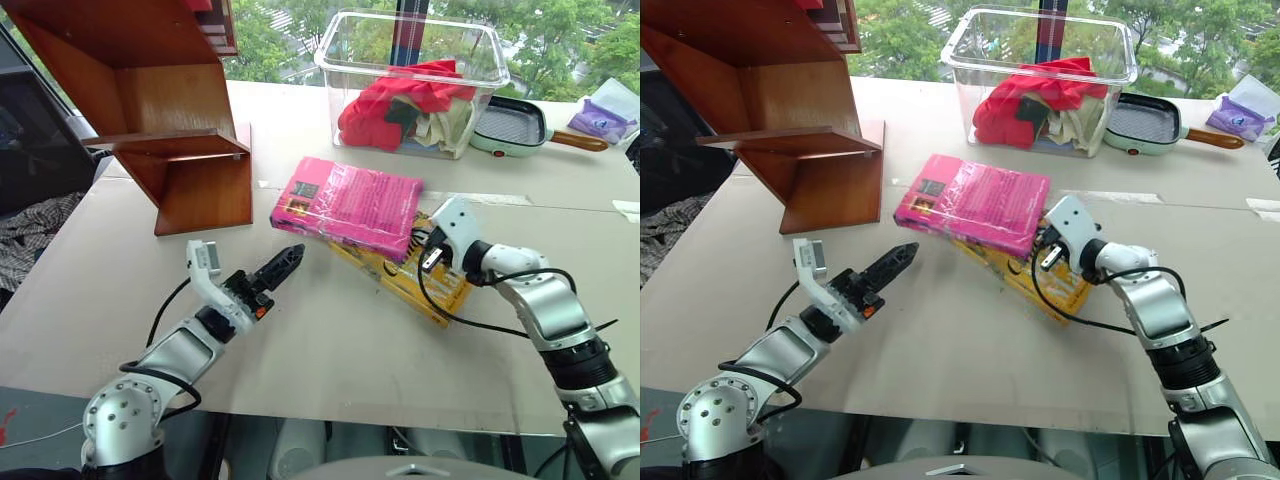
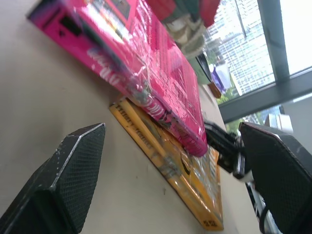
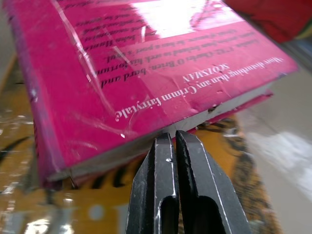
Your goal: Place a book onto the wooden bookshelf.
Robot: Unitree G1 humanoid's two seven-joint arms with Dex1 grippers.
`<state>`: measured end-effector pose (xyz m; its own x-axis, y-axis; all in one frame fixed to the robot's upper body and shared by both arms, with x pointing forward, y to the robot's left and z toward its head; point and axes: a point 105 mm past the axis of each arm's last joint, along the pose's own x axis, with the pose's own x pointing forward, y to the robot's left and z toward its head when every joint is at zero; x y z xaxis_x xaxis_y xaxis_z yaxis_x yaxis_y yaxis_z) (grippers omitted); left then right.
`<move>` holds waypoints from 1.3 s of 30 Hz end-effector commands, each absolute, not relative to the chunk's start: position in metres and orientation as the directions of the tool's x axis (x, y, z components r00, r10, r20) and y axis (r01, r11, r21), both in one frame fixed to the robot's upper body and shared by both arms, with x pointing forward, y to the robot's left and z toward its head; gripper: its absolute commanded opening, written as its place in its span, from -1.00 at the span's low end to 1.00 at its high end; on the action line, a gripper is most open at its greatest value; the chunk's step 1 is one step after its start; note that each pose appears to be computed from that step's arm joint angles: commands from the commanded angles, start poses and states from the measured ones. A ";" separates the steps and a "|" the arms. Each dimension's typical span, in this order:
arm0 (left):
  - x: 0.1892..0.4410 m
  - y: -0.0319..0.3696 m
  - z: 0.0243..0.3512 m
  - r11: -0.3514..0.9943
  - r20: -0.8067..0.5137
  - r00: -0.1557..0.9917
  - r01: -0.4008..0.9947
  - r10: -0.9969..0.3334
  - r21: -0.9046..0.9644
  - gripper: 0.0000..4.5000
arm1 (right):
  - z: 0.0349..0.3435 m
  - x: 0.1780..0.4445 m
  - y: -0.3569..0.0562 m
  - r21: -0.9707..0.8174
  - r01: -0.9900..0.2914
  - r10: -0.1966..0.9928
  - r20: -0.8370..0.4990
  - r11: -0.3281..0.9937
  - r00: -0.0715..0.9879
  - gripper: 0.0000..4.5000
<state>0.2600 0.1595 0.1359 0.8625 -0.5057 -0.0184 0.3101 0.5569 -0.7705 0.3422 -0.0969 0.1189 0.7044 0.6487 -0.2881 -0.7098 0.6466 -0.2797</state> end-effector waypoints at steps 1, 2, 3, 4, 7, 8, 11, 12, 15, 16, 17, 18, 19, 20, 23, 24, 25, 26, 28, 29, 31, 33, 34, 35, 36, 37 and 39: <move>0.263 0.157 0.140 0.514 0.021 0.872 0.307 -0.489 -0.801 1.00 | 0.133 0.338 -0.086 -0.302 -0.732 0.690 -0.252 0.611 0.679 -0.98; 0.264 0.157 0.137 0.507 0.017 0.875 0.295 -0.483 -0.810 1.00 | 0.133 0.338 -0.084 -0.306 -0.735 0.694 -0.249 0.606 0.676 -0.98; 0.264 0.157 0.134 0.503 0.014 0.877 0.288 -0.480 -0.815 1.00 | 0.134 0.337 -0.083 -0.308 -0.736 0.696 -0.248 0.603 0.674 -0.98; 0.266 0.157 0.133 0.489 0.016 0.880 0.278 -0.474 -0.826 1.00 | 0.134 0.338 -0.086 -0.311 -0.727 0.688 -0.245 0.612 0.683 -0.98; 0.275 0.158 0.132 0.452 0.030 0.890 0.260 -0.456 -0.853 1.00 | 0.136 0.338 -0.099 -0.317 -0.702 0.662 -0.242 0.637 0.710 -0.98; 0.279 0.159 0.131 0.434 0.030 0.893 0.247 -0.449 -0.866 1.00 | 0.136 0.335 -0.105 -0.321 -0.703 0.662 -0.242 0.635 0.709 -0.98; 0.290 0.155 0.130 0.387 0.028 0.888 0.228 -0.459 -0.894 1.00 | 0.143 0.321 -0.124 -0.312 -0.713 0.686 -0.211 0.628 0.697 -0.88; 0.293 0.153 0.129 0.377 0.027 0.884 0.226 -0.466 -0.898 1.00 | 0.147 0.313 -0.129 -0.287 -0.728 0.709 -0.187 0.622 0.680 -0.76; 0.301 0.151 0.129 0.327 0.029 0.878 0.208 -0.477 -0.922 1.00 | 0.163 0.280 -0.140 -0.220 -0.791 0.794 -0.100 0.571 0.600 -0.19; 0.303 0.150 0.128 0.317 0.031 0.876 0.207 -0.481 -0.926 1.00 | 0.170 0.268 -0.141 -0.191 -0.813 0.819 -0.070 0.549 0.570 0.03; 0.305 0.150 0.128 0.310 0.032 0.874 0.206 -0.485 -0.928 1.00 | 0.175 0.259 -0.142 -0.176 -0.830 0.838 -0.049 0.529 0.544 0.25; 0.308 0.150 0.128 0.300 0.033 0.874 0.202 -0.485 -0.932 1.00 | 0.182 0.248 -0.143 -0.162 -0.850 0.858 -0.030 0.501 0.512 0.36; 0.310 0.149 0.128 0.289 0.035 0.874 0.198 -0.485 -0.937 1.00 | 0.186 0.240 -0.143 -0.147 -0.863 0.872 -0.015 0.483 0.490 0.61; 0.312 0.149 0.128 0.275 0.039 0.873 0.195 -0.487 -0.941 1.00 | 0.190 0.232 -0.144 -0.125 -0.876 0.883 -0.009 0.465 0.470 0.86; 0.321 0.144 0.129 0.245 0.045 0.869 0.189 -0.492 -0.951 1.00 | 0.199 0.209 -0.143 -0.123 -0.901 0.907 -0.008 0.416 0.420 0.97; 0.324 0.142 0.129 0.238 0.047 0.867 0.188 -0.497 -0.953 1.00 | 0.205 0.205 -0.143 -0.151 -0.894 0.905 0.008 0.422 0.426 0.97; 0.327 0.140 0.129 0.231 0.048 0.865 0.186 -0.500 -0.955 1.00 | 0.207 0.200 -0.143 -0.148 -0.896 0.907 0.012 0.418 0.421 0.97; 0.329 0.139 0.129 0.219 0.049 0.865 0.181 -0.500 -0.959 1.00 | 0.209 0.195 -0.142 -0.165 -0.895 0.909 0.011 0.414 0.418 0.97; 0.333 0.139 0.128 0.193 0.049 0.867 0.165 -0.497 -0.967 1.00 | 0.212 0.188 -0.140 -0.205 -0.888 0.908 0.013 0.412 0.419 0.97; 0.335 0.139 0.127 0.182 0.049 0.868 0.159 -0.494 -0.970 1.00 | 0.213 0.186 -0.140 -0.216 -0.883 0.906 0.017 0.416 0.422 0.97; 0.340 0.138 0.125 0.156 0.044 0.870 0.137 -0.491 -0.978 1.00 | 0.214 0.184 -0.141 -0.243 -0.872 0.901 0.014 0.424 0.434 0.97; 0.344 0.137 0.123 0.128 0.033 0.873 0.109 -0.486 -0.986 1.00 | 0.213 0.182 -0.142 -0.255 -0.867 0.898 0.007 0.428 0.441 0.97; 0.346 0.136 0.122 0.110 0.029 0.877 0.092 -0.480 -0.990 1.00 | 0.212 0.182 -0.143 -0.258 -0.865 0.895 0.004 0.431 0.445 0.97; 0.348 0.136 0.122 0.097 0.024 0.880 0.079 -0.474 -0.992 1.00 | 0.212 0.183 -0.144 -0.261 -0.862 0.893 0.003 0.434 0.449 0.97; 0.349 0.135 0.122 0.089 0.021 0.882 0.071 -0.471 -0.994 1.00 | 0.211 0.183 -0.145 -0.262 -0.861 0.892 0.002 0.436 0.451 0.97; 0.350 0.133 0.123 0.082 0.024 0.880 0.071 -0.474 -0.994 1.00 | 0.212 0.182 -0.145 -0.265 -0.860 0.892 0.002 0.436 0.452 0.97; 0.353 0.129 0.125 0.064 0.031 0.880 0.070 -0.474 -0.996 1.00 | 0.212 0.181 -0.145 -0.267 -0.860 0.893 0.003 0.435 0.451 0.97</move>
